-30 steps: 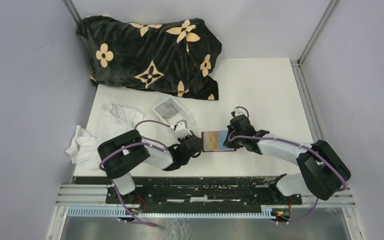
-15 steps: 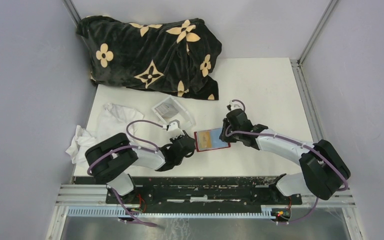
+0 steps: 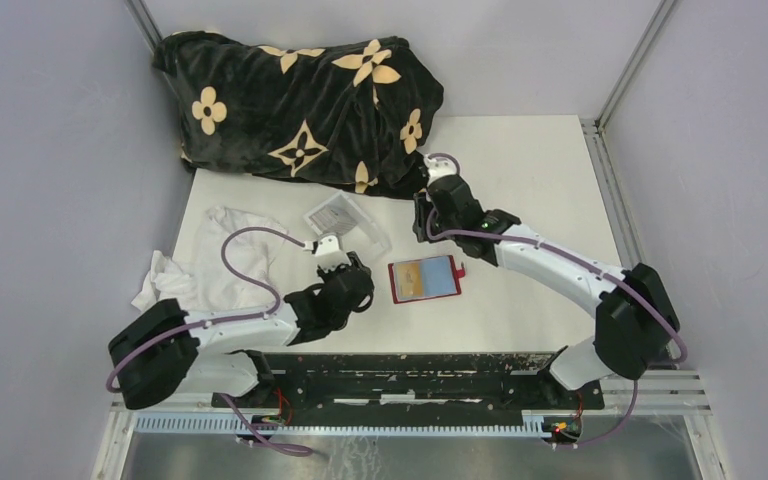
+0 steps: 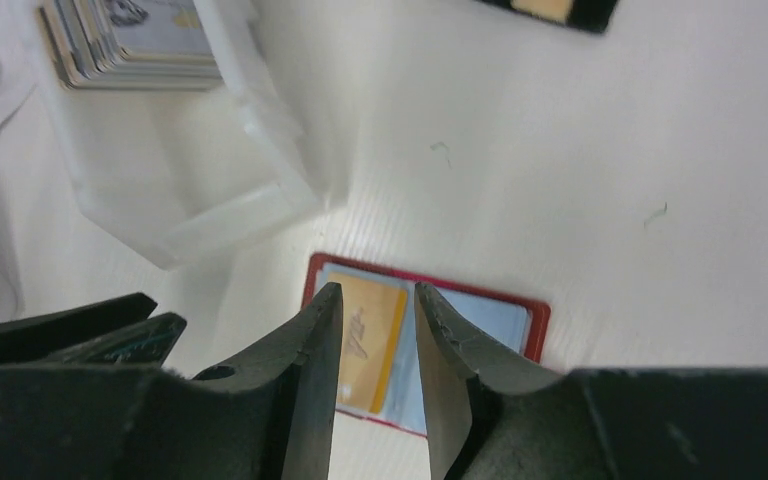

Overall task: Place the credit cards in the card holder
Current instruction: Insert the credit card into the card holder, then pick up the credit card from the storage box.

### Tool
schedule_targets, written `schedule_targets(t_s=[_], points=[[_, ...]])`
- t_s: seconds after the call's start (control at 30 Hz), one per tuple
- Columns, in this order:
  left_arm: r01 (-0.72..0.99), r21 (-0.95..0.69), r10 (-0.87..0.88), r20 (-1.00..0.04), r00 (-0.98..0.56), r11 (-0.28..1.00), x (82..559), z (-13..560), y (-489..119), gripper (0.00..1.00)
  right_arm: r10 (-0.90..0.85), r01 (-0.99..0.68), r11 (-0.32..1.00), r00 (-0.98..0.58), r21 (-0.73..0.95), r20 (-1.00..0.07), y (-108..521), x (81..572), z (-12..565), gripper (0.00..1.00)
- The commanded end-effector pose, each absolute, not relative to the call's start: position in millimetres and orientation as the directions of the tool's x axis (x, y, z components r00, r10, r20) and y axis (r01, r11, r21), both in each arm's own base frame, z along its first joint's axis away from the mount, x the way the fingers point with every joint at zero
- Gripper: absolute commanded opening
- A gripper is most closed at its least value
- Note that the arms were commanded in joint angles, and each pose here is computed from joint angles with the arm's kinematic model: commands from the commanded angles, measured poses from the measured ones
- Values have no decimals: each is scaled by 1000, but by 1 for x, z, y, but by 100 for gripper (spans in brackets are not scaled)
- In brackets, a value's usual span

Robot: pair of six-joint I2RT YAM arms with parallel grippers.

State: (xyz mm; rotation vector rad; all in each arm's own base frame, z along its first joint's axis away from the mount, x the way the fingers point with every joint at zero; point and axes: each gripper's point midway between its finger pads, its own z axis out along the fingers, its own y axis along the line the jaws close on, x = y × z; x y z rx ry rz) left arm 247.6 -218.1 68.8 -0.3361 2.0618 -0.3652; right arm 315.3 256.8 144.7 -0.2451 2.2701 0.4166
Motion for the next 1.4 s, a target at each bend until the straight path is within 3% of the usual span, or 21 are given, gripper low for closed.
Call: schedule_targets(t_s=[0.0, 0.17, 0.23, 0.63, 0.93, 1.37], points=[[-158, -327, -363, -859, -360, 932, 255, 103, -181, 49, -122, -385, 914, -567, 131, -815, 284, 344, 182, 39], [-255, -351, -414, -872, -261, 901, 250, 121, -145, 63, -172, -460, 879, -548, 123, -819, 327, 358, 200, 39], [-267, -376, -439, -868, -234, 887, 249, 125, -136, 64, -201, -479, 871, -550, 108, -810, 344, 362, 200, 39], [-336, -452, -524, -835, -165, 826, 248, 122, -94, 62, -317, -568, 818, -579, 93, -751, 437, 373, 165, 45], [-360, -461, -548, -814, -192, 811, 264, 107, -94, 61, -391, -623, 780, -552, 53, -737, 459, 388, 148, 48], [-388, -454, -554, -807, -202, 802, 286, 103, -83, 60, -320, -618, 764, -613, 186, -722, 472, 426, 128, 49]])
